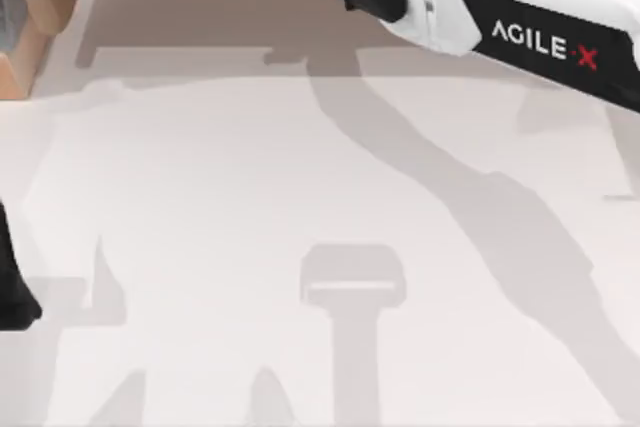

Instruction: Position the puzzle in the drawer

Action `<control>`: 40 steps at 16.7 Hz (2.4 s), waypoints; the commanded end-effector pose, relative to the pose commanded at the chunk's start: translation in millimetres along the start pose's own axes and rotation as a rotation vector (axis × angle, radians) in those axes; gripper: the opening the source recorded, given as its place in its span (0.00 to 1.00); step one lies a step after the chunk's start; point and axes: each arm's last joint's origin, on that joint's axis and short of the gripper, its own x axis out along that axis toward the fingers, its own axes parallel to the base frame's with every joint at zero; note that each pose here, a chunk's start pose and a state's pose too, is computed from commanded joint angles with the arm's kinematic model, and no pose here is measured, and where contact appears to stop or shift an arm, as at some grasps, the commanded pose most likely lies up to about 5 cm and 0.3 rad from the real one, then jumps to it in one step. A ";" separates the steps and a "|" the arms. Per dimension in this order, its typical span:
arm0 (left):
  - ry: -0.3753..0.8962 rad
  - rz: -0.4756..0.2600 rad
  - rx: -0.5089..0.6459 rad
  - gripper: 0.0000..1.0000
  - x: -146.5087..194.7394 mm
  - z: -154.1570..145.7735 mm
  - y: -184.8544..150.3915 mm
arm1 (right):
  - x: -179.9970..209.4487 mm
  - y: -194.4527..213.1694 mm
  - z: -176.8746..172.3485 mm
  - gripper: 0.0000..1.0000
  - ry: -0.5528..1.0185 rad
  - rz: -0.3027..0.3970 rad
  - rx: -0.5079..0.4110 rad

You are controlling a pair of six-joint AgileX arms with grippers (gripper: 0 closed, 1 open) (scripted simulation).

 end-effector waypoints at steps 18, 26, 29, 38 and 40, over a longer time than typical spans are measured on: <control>0.000 0.000 0.000 1.00 0.0 0.0 0.0 | -60.1 -309.8 25.3 0.00 1.048 0.140 -0.097; 0.000 0.000 0.000 1.00 0.0 0.0 0.0 | -27.7 -440.2 -73.3 0.00 1.243 0.040 0.149; 0.000 0.000 0.000 1.00 0.0 0.0 0.0 | -10.7 -462.0 -124.8 0.00 1.313 0.036 0.211; 0.000 0.000 0.000 1.00 0.0 0.0 0.0 | -1.0 -466.6 -158.5 0.00 1.378 0.051 0.246; 0.000 0.000 0.000 1.00 0.0 0.0 0.0 | -1.0 -466.6 -158.5 0.15 1.378 0.051 0.246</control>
